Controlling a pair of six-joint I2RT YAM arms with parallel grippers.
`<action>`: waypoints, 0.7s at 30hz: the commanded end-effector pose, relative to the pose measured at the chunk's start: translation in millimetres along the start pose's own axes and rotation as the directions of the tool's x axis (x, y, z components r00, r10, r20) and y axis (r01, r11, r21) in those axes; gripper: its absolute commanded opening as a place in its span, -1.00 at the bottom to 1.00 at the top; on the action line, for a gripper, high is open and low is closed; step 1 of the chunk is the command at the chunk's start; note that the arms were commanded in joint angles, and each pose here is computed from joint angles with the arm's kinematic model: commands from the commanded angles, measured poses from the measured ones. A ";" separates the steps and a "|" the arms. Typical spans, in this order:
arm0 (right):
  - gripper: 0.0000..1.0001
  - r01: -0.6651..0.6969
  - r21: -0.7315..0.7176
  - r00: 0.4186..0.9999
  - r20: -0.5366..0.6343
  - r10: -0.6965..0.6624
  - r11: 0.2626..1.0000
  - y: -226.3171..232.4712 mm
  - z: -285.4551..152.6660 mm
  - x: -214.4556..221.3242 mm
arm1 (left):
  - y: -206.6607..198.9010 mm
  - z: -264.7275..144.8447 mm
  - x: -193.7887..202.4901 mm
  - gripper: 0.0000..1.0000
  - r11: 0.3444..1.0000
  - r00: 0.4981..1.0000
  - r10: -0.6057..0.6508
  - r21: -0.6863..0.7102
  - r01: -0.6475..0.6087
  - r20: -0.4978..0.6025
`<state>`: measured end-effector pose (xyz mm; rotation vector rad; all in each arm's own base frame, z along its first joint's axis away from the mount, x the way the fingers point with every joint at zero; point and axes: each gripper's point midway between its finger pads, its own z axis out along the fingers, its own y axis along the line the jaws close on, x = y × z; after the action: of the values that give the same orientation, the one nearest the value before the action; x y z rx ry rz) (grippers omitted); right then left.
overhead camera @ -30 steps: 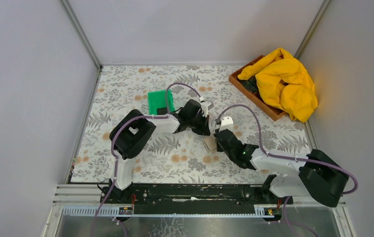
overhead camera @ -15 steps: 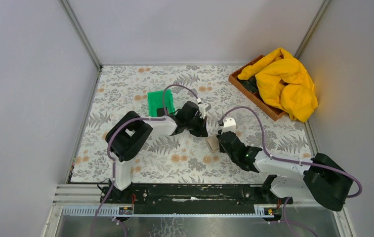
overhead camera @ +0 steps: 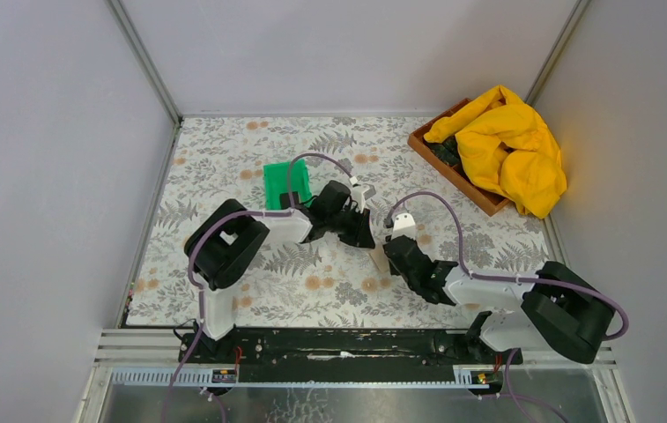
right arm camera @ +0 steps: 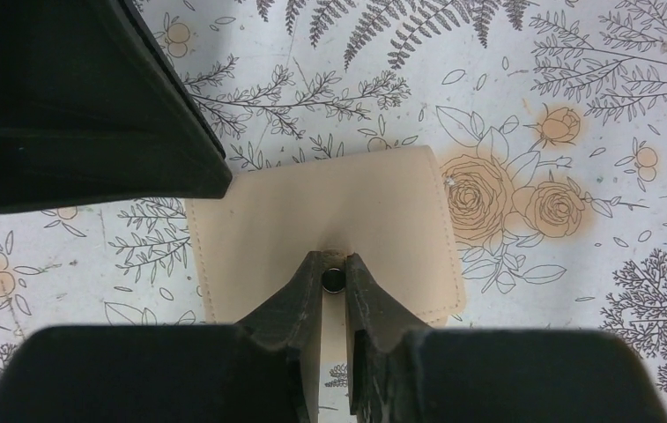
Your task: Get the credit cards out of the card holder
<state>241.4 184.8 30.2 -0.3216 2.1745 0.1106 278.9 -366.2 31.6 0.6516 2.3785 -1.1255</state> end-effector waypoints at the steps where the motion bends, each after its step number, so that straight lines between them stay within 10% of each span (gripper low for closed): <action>1: -1.00 -0.038 0.010 0.997 0.071 0.038 0.999 5.7 4.8 -25.1 | -26.1 -7.2 -19.6 -0.45 0.993 0.998 0.024 0.117 -0.031 0.057; 11: -1.00 -0.063 0.023 0.995 0.077 0.061 0.998 4.3 8.7 -26.3 | -35.6 7.1 -1.2 -0.99 0.971 0.998 -0.028 0.236 0.041 -0.061; 21: -1.00 -0.078 -0.006 0.994 0.078 0.078 0.997 8.5 8.9 -25.3 | -3.9 31.9 23.3 -1.00 0.988 0.981 -0.100 0.096 0.117 -0.166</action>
<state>249.0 187.0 26.1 -0.2977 2.1724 0.0907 264.1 -393.3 30.6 0.7074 2.4261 -1.3811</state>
